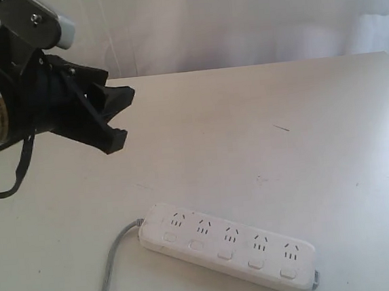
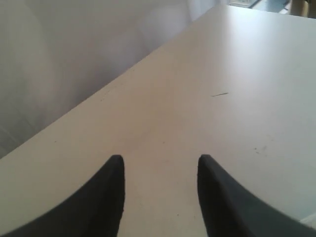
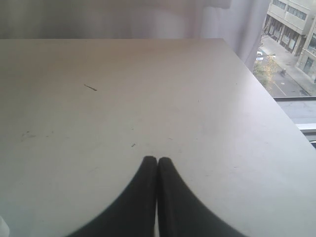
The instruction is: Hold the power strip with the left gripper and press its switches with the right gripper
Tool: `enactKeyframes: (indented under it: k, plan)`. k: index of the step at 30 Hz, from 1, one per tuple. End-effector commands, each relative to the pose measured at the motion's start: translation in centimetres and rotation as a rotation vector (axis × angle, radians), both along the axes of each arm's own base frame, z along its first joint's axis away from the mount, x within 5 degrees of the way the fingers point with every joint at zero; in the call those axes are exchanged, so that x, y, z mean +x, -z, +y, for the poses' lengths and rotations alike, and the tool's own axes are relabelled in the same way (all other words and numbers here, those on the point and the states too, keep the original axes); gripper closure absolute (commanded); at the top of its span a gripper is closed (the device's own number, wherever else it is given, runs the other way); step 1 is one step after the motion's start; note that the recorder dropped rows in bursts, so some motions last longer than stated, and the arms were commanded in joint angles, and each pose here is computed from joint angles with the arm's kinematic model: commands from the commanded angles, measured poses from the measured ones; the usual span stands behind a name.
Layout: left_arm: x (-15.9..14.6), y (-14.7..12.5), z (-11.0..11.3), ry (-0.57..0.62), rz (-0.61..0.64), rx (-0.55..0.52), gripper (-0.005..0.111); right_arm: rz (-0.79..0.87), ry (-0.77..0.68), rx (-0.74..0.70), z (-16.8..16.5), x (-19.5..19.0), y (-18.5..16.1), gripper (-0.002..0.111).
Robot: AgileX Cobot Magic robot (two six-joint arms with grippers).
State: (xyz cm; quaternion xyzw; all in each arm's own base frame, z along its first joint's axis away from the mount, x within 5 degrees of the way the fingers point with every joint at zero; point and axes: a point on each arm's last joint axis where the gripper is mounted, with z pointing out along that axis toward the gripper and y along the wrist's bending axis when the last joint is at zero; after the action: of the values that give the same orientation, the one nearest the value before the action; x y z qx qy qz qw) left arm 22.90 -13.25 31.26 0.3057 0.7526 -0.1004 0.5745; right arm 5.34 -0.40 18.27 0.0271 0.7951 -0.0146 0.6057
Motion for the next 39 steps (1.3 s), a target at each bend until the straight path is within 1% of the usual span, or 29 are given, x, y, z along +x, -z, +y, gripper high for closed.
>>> enactKeyframes:
  k: [1, 3, 6, 9, 11, 13, 16, 21, 26, 29, 32, 33, 35, 36, 39]
  plan:
    - [0.1, -0.1, 0.2, -0.042, 0.022, -0.045, 0.056, -0.007, 0.008, -0.007, -0.1, 0.0, 0.1, 0.108]
    - [0.1, 0.0, 0.2, -0.028, -0.001, -0.006, 0.056, -0.007, 0.008, -0.007, -0.1, 0.0, 0.1, 0.108]
    - [0.0, -0.1, 0.0, -0.003, -0.007, -0.01, 0.056, -0.007, 0.008, -0.007, -0.1, 0.0, 0.1, 0.108]
    - [0.0, -0.1, -0.1, 0.014, -0.044, 0.029, 0.056, -0.007, 0.008, -0.007, -0.1, 0.0, 0.1, 0.108]
    - [-0.1, 0.1, -0.2, 0.038, -0.08, 0.084, 0.056, -0.007, 0.008, -0.007, -0.1, 0.0, 0.1, 0.108]
    - [-0.5, 0.7, -0.5, 0.073, -0.108, 0.161, 0.056, -0.007, 0.008, -0.007, -0.1, 0.0, 0.1, 0.108]
    - [-0.8, 1.6, -0.5, 0.107, -0.132, 0.243, 0.056, -0.007, 0.008, -0.007, -0.1, 0.0, 0.1, 0.108]
    - [-0.7, 2.7, 0.6, 0.051, -0.024, 0.308, 0.056, -0.007, 0.008, -0.007, -0.1, 0.0, 0.1, 0.108]
    - [-0.7, 3.9, 1.3, 0.053, 0.022, 0.447, 0.056, -0.007, 0.008, -0.007, -0.1, 0.0, 0.1, 0.108]
    - [-0.5, 4.6, 1.2, 0.064, 0.05, 0.489, 0.056, -0.007, 0.008, -0.007, -0.1, 0.0, 0.1, 0.108]
    - [-0.6, 5.6, -0.1, 0.147, 0.047, 0.559, 0.056, -0.007, 0.008, -0.007, -0.1, 0.0, 0.1, 0.108]
    - [-0.8, 6.1, -0.8, 0.208, 0.036, 0.607, 0.056, -0.007, 0.008, -0.007, -0.1, 0.0, 0.1, 0.108]
    - [-1.1, 7.1, -1.8, 0.295, 0.047, 0.665, 0.056, -0.007, 0.008, -0.007, -0.1, 0.0, 0.1, 0.108]
    - [-1.3, 7.8, -2.4, 0.359, 0.045, 0.717, 0.056, -0.007, 0.008, -0.007, -0.1, 0.0, 0.1, 0.108]
    - [-1.5, 8.6, -4.2, 0.485, 0.027, 0.803, 0.052, -0.007, 0.008, -0.007, -0.1, 0.0, 0.1, 0.108]
